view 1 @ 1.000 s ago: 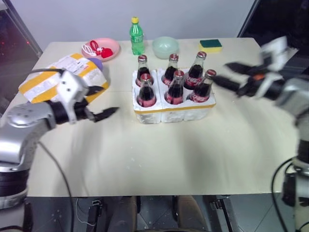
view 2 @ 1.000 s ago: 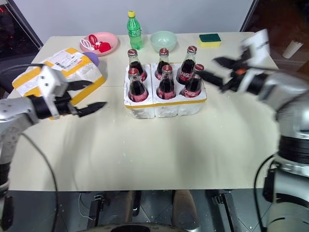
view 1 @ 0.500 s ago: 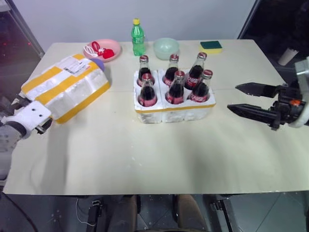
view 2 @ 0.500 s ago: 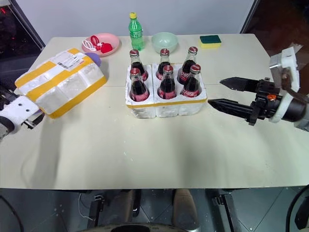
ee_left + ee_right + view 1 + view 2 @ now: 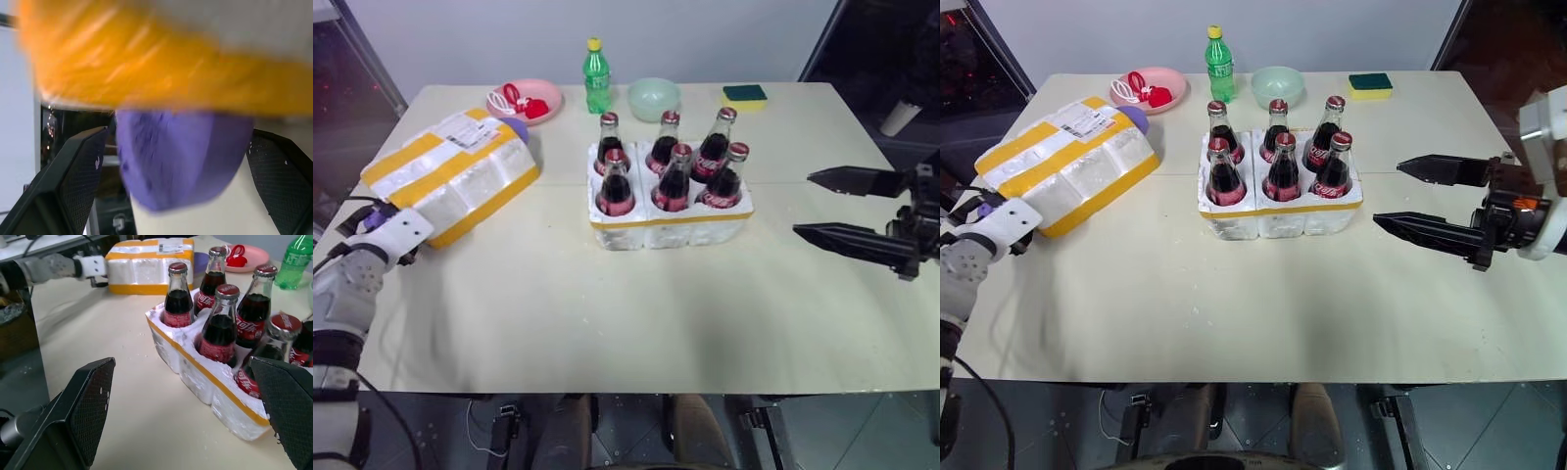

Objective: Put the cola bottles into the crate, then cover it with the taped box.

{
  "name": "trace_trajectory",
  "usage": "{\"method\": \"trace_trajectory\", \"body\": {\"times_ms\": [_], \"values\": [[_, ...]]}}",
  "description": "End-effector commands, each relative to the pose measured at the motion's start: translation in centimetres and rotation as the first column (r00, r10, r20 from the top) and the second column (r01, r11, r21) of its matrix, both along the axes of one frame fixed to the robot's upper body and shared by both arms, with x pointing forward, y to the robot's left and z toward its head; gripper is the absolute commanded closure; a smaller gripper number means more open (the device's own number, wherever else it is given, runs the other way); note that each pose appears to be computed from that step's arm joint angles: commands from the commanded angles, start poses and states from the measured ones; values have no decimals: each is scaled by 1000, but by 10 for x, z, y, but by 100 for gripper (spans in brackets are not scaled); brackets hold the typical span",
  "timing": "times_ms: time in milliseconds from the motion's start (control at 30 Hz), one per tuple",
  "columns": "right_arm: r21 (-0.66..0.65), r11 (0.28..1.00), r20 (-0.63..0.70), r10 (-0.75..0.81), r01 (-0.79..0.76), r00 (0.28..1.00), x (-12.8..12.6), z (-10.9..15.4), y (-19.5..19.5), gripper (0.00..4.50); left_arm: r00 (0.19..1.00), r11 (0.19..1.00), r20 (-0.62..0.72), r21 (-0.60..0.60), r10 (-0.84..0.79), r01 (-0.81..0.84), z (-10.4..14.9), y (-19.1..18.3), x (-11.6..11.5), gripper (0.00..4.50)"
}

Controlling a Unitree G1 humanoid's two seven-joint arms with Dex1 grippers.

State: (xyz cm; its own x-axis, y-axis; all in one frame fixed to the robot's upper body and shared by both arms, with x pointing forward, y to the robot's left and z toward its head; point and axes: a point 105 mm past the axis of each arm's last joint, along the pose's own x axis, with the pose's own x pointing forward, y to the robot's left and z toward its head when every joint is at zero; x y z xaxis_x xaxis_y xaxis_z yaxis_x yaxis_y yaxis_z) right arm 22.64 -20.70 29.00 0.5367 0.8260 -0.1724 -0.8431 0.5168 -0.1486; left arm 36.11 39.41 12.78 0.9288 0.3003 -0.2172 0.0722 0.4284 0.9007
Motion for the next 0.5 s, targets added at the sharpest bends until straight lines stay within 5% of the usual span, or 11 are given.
{"method": "trace_trajectory", "body": {"times_ms": [33,333,500], "values": [[-24,1000,52,-6,7,999,-7,10,1,0,1000,1000,-2,27,-1,1,2,5,4,25],[-33,995,56,-90,92,994,-7,8,-13,0,1000,998,9,60,6,-7,13,8,11,393],[-54,986,1,-159,158,987,-4,-3,-29,0,988,992,131,108,-83,69,66,-9,26,393]]}}
